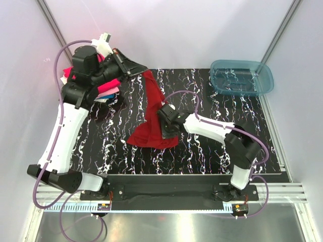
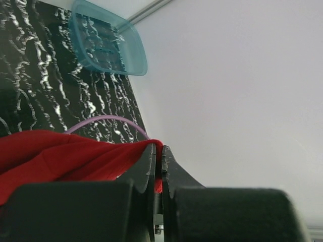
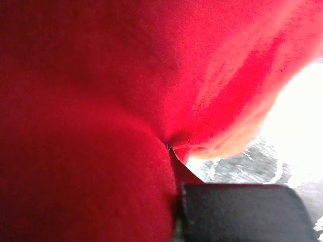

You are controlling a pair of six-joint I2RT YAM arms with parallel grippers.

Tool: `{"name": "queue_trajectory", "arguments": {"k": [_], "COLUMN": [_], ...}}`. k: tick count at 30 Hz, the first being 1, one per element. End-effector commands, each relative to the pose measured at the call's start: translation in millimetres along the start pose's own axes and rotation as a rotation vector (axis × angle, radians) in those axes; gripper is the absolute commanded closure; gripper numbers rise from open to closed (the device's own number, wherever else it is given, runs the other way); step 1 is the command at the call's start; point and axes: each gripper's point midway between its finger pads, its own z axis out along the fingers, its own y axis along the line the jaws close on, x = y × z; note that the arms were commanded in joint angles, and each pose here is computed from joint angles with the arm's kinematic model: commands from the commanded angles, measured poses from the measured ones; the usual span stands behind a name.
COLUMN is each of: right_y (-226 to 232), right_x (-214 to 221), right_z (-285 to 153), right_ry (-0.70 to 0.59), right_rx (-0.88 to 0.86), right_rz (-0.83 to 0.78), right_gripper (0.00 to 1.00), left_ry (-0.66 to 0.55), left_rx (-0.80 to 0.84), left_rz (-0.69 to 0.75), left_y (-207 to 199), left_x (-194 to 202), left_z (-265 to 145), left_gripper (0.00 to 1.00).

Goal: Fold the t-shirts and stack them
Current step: Flatten the tshirt out

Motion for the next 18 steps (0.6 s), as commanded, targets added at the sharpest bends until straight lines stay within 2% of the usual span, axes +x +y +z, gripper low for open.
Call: {"name": "queue_trajectory", "arguments": {"k": [1,3,5,6,7,9,10,12,16,17,18], "right_y": [-12,-19,-9,-9,0,1,8,11,1,-19,-19], "right_x": [-15,-12,-18,-15,-16,-16,-15,-15,-14,-26,-25], "right_z": [-27,-48,-91,-108,-141,-176,-207,-245,-259,-251,-250], "right_ry": [-0.064,-0.076,-0.126,-0.124,-0.163,-0.21,-0.258,-0.343,-0.386,-0.397,-0.367], "right_rx": [0.069,0.07,-0.022,-0.053,-0.135,-0.191,-0.276,-0.359,-0.426,-0.391,-0.457], "right_rz": [-0.029,-0.06,-0.104,-0.171,-0.206,-0.276,-0.3,-0.34,-0.327,-0.246,-0.215], "right_gripper": [1.0,1.0,1.0,1.0,1.0,1.0,1.0,1.0,1.0,1.0,1.0], "left_ry": [-0.073,-0.109,-0.169,-0.191,-0.255,-0.313,-0.36,-0.402,-0.431,-0.425,-0.412], "left_rx": [0.032,-0.031,-0.072,-0.176,-0.195,-0.32,-0.317,-0.35,-0.383,-0.408,-0.433], "left_rz": [0.068,0.076,0.139,0.127,0.177,0.226,0.257,0.281,0.292,0.296,0.291], "left_y": [-13,0,-5,9,-8,0,-15,-16,-14,-7,1], "left_x": [-16,-25,-40,-41,-54,-63,-70,-75,-78,-78,-78], "left_z": [-29,-42,-65,-76,-93,-115,-128,-141,-149,-148,-145], "left_gripper": [1.0,1.0,1.0,1.0,1.0,1.0,0.99,0.98,0.96,0.96,0.96]}}
